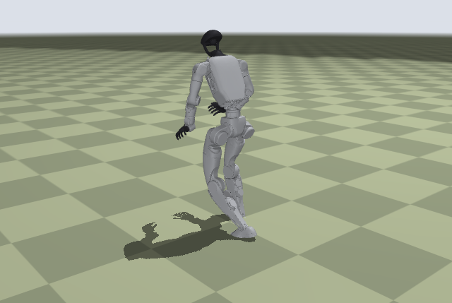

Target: Sport exercise

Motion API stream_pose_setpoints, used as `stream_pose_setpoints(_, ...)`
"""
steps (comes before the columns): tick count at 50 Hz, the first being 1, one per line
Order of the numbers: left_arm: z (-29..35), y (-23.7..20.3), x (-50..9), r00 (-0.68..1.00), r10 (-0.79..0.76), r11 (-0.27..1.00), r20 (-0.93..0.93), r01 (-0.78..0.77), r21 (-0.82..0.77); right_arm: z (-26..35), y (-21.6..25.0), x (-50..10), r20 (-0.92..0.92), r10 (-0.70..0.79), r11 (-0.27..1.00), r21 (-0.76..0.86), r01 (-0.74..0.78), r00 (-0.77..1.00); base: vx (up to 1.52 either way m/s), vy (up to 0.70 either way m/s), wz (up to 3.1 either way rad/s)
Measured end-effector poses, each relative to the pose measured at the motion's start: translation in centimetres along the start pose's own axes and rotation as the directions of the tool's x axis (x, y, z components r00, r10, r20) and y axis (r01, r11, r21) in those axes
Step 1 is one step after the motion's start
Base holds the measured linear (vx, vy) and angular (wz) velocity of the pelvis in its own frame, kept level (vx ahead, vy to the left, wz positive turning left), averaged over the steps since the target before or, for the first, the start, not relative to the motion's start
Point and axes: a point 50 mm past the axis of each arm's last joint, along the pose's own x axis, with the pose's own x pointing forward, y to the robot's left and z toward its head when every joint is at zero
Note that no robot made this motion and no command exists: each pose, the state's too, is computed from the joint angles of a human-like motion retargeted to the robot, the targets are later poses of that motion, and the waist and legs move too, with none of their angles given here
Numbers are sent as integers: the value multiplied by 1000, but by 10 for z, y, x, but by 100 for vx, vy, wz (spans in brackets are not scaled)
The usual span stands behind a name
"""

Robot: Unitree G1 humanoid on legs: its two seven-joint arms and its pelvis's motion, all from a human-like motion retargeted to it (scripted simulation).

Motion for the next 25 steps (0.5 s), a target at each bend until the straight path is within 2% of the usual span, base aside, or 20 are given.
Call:
stream_pose_setpoints(8, 62, 47, 62, 959, 187, 980, 212, -167, -106, 14, 5, 37, 50, 54, 998, 4, -55, 997, 8, -8, -47)
stream_pose_setpoints(12, 99, 87, 90, 890, 294, 954, 347, -252, -163, 31, -10, 68, 122, 40, 999, 9, -41, 992, 11, -3, -57)
stream_pose_setpoints(18, 133, 125, 105, 786, 382, 924, 485, -313, -220, 54, -29, 96, 220, 8, 999, 31, -15, 975, 17, -3, -66)
stream_pose_setpoints(25, 145, 159, 114, 716, 431, 902, 549, -355, -245, 88, -46, 124, 332, -33, 996, 89, 3, 943, 25, -2, -64)
